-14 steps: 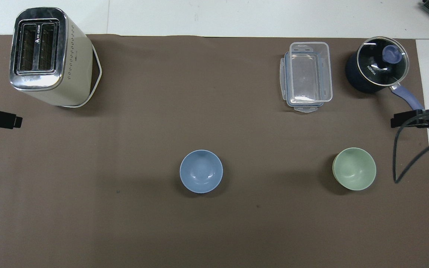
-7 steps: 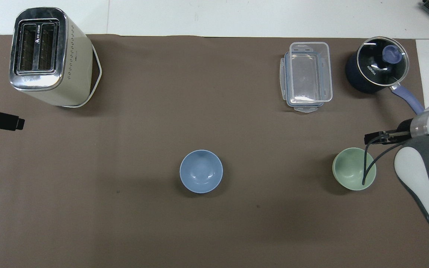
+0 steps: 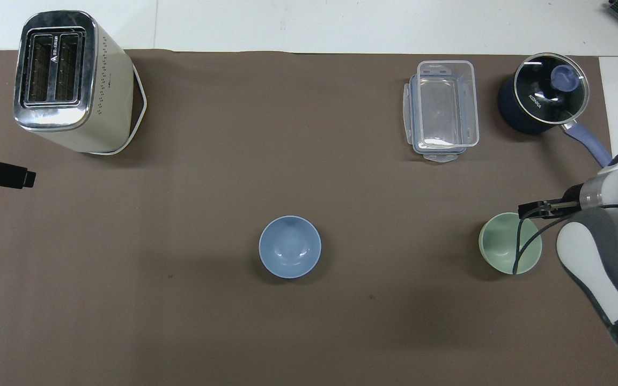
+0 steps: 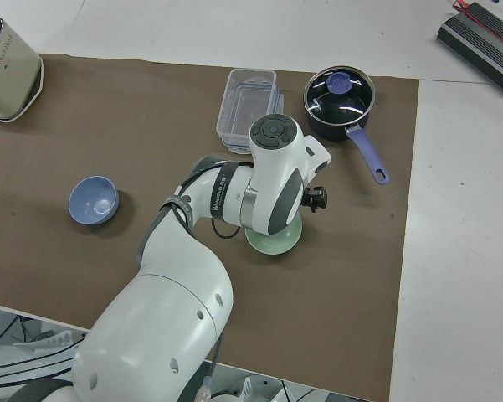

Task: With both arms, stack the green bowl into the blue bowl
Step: 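Reach the right gripper to the rim of the green bowl, then lift the green bowl with the right gripper toward the blue bowl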

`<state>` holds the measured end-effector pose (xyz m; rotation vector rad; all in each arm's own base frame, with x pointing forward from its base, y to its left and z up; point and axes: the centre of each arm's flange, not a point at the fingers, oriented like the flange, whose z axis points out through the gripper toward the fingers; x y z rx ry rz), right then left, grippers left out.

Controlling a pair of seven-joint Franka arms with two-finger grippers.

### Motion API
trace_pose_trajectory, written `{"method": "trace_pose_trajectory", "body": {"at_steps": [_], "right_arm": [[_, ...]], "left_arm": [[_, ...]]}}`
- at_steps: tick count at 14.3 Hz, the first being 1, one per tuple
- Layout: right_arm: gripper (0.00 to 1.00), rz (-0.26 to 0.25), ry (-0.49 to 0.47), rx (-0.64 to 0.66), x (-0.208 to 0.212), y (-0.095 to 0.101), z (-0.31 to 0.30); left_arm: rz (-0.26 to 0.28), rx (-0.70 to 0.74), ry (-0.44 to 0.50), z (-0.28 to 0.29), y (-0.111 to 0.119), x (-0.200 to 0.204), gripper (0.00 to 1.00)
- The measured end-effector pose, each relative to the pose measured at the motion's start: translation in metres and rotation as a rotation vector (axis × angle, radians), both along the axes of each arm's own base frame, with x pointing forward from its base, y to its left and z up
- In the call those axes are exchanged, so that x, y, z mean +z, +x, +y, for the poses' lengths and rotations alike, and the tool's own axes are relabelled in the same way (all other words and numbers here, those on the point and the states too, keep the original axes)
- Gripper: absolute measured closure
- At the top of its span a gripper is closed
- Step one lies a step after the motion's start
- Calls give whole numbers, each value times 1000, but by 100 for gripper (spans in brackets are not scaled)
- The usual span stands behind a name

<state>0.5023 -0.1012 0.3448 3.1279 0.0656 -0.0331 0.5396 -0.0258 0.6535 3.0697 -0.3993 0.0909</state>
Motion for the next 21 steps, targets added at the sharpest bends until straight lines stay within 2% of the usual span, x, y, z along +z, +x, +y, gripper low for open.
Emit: {"method": "trace_pose_trajectory", "body": {"at_steps": [2,3,4,5,9,12,15,18,21], "right_arm": [[0,11,2,1,-5,-4,-1],[6,16,3,1,-7,-5,-1],[7,20,4,1,-9,-6,0],[14,24,5,1,-11,-7,0],[63,37,8,-3,-16,-12,-1],[94,34,8,-10,-15,-12,-4],[95,28,6,0,6,1,-1],[95,13,7,24,63,32,24],[95,-28,97,-2,104,56,86]], "left_arm": [[0,0,0,0,0,0,0],[0,0,0,0,0,0,0],[1,0,0,0,0,0,0],[1,0,0,0,0,0,0],[1,-1,0,-1,0,0,0],[1,-2,0,-1,0,0,0],[1,-2,0,-1,0,0,0],[1,-2,0,-1,0,0,0],[1,-3,0,-2,0,0,0]]}}
